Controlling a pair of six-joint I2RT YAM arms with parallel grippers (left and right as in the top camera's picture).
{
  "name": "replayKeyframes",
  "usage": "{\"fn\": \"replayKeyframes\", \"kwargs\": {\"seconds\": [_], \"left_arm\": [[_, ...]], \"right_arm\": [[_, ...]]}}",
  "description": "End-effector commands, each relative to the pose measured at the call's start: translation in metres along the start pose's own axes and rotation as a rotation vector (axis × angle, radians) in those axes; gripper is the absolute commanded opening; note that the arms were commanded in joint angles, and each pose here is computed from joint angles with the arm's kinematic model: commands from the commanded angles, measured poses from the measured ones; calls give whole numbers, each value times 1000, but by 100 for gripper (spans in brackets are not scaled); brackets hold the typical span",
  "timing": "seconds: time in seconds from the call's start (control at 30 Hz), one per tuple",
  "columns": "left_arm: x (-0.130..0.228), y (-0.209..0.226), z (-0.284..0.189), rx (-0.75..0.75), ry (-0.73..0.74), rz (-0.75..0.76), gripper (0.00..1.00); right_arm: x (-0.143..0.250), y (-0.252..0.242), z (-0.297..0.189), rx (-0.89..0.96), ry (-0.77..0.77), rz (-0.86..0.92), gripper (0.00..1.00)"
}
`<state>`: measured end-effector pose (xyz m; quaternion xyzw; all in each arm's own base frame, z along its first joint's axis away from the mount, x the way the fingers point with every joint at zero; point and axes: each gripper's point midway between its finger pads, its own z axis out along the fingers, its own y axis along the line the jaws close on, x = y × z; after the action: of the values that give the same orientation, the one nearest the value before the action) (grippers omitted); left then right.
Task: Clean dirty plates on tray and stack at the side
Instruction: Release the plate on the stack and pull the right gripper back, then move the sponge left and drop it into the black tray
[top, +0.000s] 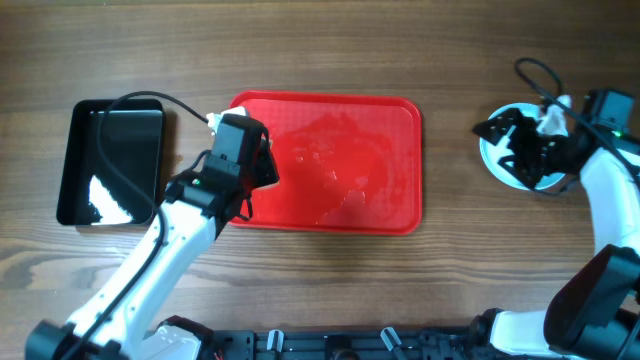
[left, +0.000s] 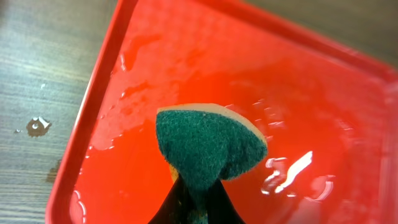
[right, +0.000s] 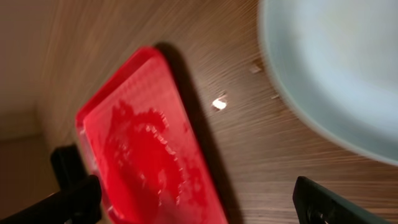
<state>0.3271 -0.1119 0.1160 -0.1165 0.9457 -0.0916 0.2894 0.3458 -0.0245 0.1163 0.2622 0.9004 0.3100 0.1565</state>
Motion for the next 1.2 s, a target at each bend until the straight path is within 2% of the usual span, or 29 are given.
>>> {"fn": "replayKeyframes", "kwargs": {"seconds": [0.0,0.1,0.23,0.4,0.53,0.67,1.07,1.1,1.13,1.17], "left_arm": [[8,37,21,-194,8,42,4],[-15,42,7,-197,-47,2,4],[-66,58,-25,-189,-181,-107,4],[-102,132,-34,-293,-280,-301,4],[-106,191,-31,-378,-292,-476,4],[-101,227,-16,-415,-258,-557,4],[-71,300,25,-536,-163,-679,5],[-68,305,26,-545,-157,-689,6],[-66,309,26,-549,-152,-699,15],[-65,311,26,-545,-149,-710,33]], "right_arm": [[30,30,22,-29,99,-48,100],[43,42,35,3,126,-122,100],[59,54,50,49,150,-211,99],[84,72,64,59,202,-304,100],[104,84,72,58,240,-363,100],[120,98,79,39,264,-419,100],[143,109,85,27,309,-477,100],[144,109,85,27,310,-477,100],[144,109,85,27,310,-477,100],[143,109,85,27,309,-477,100]]}}
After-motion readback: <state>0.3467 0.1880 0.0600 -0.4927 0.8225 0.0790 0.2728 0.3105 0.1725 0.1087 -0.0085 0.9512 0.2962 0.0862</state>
